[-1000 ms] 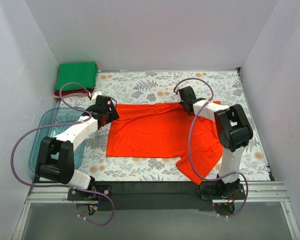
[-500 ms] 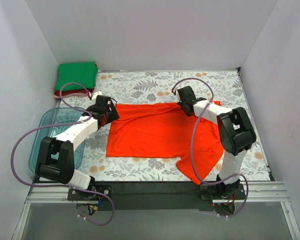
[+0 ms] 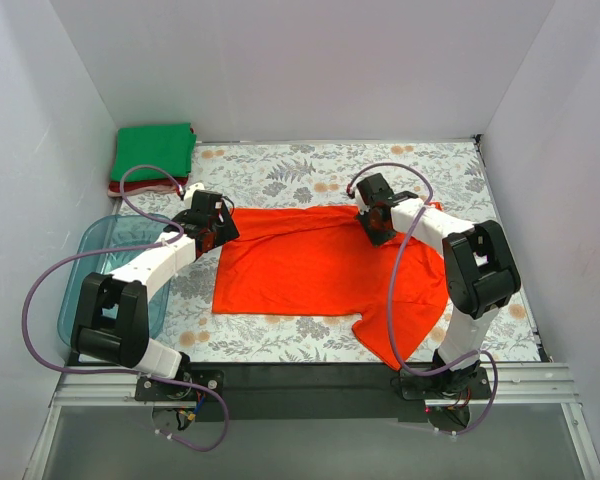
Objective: Fold and stack the t-shirts
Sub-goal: Fold the tshirt
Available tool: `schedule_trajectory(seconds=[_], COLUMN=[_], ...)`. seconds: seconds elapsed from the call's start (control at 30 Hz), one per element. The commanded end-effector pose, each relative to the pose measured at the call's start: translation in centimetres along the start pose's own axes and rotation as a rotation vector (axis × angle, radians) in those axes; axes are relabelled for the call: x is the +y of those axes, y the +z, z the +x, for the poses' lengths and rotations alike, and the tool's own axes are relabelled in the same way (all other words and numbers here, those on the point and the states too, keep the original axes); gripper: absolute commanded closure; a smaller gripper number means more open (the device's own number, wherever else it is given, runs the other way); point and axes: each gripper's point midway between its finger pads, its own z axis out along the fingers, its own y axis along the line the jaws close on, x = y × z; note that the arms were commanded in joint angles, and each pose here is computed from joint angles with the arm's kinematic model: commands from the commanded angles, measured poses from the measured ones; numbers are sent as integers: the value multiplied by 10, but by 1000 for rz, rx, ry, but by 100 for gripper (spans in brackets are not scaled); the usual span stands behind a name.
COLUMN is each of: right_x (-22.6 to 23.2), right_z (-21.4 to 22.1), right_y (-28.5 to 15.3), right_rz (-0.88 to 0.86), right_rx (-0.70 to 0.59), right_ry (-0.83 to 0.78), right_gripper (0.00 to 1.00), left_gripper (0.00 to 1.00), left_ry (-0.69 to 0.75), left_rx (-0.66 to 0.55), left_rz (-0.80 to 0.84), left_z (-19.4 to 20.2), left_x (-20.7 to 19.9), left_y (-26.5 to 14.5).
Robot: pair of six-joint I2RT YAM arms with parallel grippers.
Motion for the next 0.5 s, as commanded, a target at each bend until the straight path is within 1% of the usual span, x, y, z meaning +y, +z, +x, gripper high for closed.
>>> schedule_trajectory(seconds=[0.0,0.17,0.37,0.4,0.43,0.47], right_x=[14,21,40,41,41,40], right_z=[0,4,1,2,3,2], right_y=[-22,-27,-25,-25,-23,-25], right_rz=[-84,-130,-234,-239,-237,-233], right_rx=[21,59,78,87,98,97], right_ry=[41,40,45,47,55,63], right_gripper=[99,99,98,96,88,83], left_gripper=[30,30,30,30,30,30], left_ry=[8,12,15,16,7,-1], left_rx=[-9,-1,5,6,8,11], left_rz=[14,12,5,2,10,12], left_z=[-7,-5,-3,-3,-3,-2], left_x=[-5,-5,-4,-4,-5,-6], left_y=[-1,0,2,2,2,2])
